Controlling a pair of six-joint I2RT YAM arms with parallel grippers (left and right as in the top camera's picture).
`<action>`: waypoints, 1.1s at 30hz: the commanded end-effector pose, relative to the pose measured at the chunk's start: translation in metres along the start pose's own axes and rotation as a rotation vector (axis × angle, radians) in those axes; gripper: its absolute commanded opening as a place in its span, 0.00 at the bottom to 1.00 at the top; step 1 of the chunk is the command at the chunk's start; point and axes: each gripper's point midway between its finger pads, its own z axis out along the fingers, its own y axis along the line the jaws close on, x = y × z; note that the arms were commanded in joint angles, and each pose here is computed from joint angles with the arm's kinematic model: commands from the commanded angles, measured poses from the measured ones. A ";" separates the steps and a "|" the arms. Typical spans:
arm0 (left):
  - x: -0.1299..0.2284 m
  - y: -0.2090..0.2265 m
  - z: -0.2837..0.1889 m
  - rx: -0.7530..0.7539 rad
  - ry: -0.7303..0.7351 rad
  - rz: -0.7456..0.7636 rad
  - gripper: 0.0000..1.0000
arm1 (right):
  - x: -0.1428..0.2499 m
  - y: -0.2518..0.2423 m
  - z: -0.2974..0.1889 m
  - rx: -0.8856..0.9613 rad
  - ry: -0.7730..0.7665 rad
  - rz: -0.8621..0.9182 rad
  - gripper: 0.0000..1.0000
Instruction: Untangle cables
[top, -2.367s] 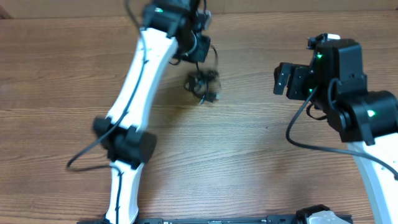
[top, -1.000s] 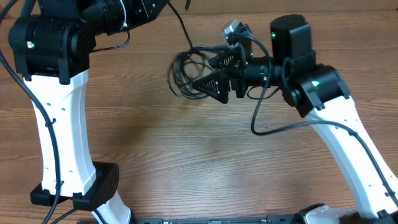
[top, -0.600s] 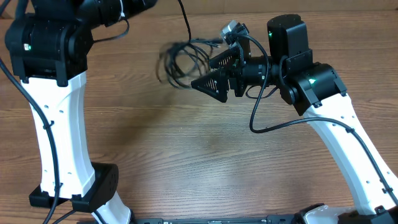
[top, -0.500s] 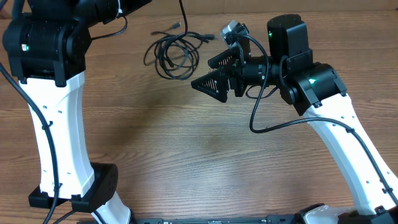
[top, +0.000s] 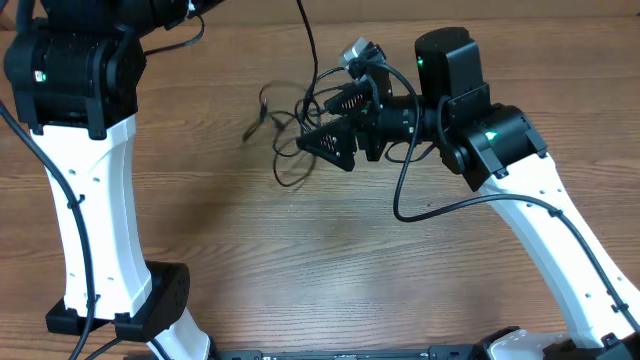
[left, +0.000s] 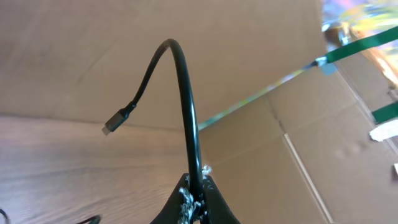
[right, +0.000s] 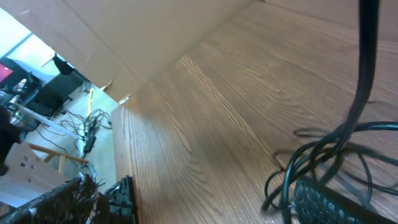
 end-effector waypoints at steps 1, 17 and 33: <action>-0.009 -0.037 -0.027 0.082 -0.055 0.022 0.04 | -0.007 -0.001 0.000 0.031 -0.011 -0.024 1.00; -0.017 -0.068 -0.049 0.138 -0.115 0.066 0.04 | 0.006 -0.014 0.021 0.037 0.035 0.005 1.00; -0.013 -0.079 -0.063 0.148 -0.124 0.085 0.04 | 0.020 -0.018 0.062 0.089 0.086 -0.027 0.55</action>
